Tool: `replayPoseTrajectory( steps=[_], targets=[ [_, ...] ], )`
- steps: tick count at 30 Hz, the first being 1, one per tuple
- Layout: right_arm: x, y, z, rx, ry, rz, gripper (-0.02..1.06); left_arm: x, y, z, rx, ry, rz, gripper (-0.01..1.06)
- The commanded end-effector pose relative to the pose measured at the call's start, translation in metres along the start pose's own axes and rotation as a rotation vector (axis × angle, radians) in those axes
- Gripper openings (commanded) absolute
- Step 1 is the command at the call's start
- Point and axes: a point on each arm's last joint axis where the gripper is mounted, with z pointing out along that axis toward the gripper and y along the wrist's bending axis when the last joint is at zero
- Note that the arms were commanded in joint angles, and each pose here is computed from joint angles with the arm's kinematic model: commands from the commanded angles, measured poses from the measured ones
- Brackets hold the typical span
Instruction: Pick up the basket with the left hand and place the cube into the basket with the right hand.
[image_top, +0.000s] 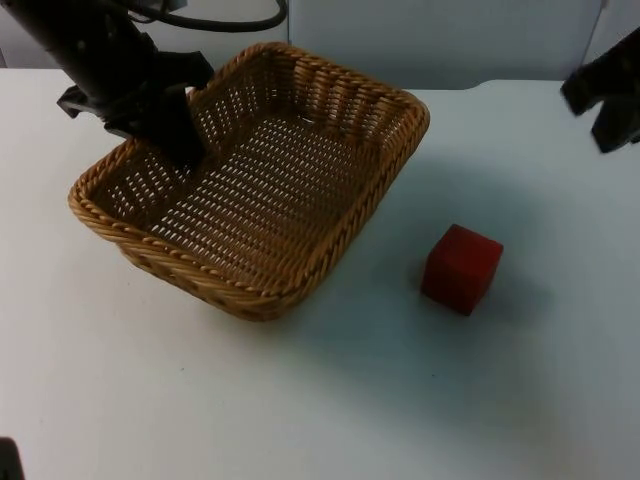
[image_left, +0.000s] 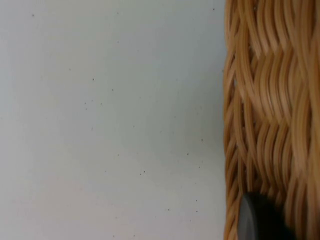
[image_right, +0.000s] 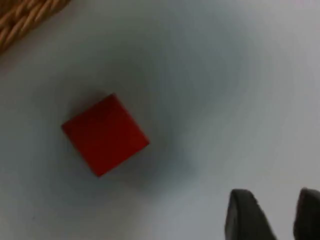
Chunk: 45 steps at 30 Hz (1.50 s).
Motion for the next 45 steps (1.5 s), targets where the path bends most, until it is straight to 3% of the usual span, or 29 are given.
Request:
replayPoseTrajectory(
  steps=[1, 2, 3, 6, 7, 11, 14, 22, 36, 45],
  targets=[
    [0.0, 0.016, 0.012, -0.034, 0.055, -0.067, 0.5, -0.006, -0.008, -0.01, 0.023, -0.042, -0.006, 0.0],
    [0.002, 0.023, 0.017, -0.053, 0.081, -0.101, 0.63, -0.006, -0.008, -0.01, 0.023, -0.042, -0.006, 0.0],
    [0.002, 0.023, 0.017, -0.053, 0.081, -0.101, 0.63, -0.006, -0.008, -0.01, 0.023, -0.042, -0.006, 0.0],
    [0.004, 0.041, 0.029, -0.115, 0.125, -0.224, 1.06, -0.006, -0.008, -0.01, 0.023, -0.042, -0.006, 0.0],
    [0.004, 0.041, 0.029, -0.115, 0.125, -0.224, 1.06, -0.006, -0.008, -0.01, 0.023, -0.042, -0.006, 0.0],
    [0.005, 0.064, 0.04, -0.192, 0.122, -0.417, 1.05, -0.006, -0.008, -0.01, 0.019, -0.044, -0.005, 0.0],
    [0.006, 0.066, 0.049, -0.196, 0.122, -0.445, 1.05, -0.006, -0.008, -0.01, 0.019, -0.044, -0.005, 0.0],
    [0.012, 0.07, 0.08, -0.19, 0.129, -0.468, 1.05, -0.006, -0.007, -0.01, 0.016, -0.05, -0.006, 0.0],
    [0.001, 0.073, 0.11, -0.141, -0.011, -0.546, 1.05, -0.015, -0.002, -0.011, -0.046, -0.146, -0.008, 0.0],
    [0.001, 0.052, 0.113, -0.085, -0.005, -0.569, 1.05, -0.025, 0.005, -0.013, -0.116, -0.253, -0.01, 0.0]
  ],
)
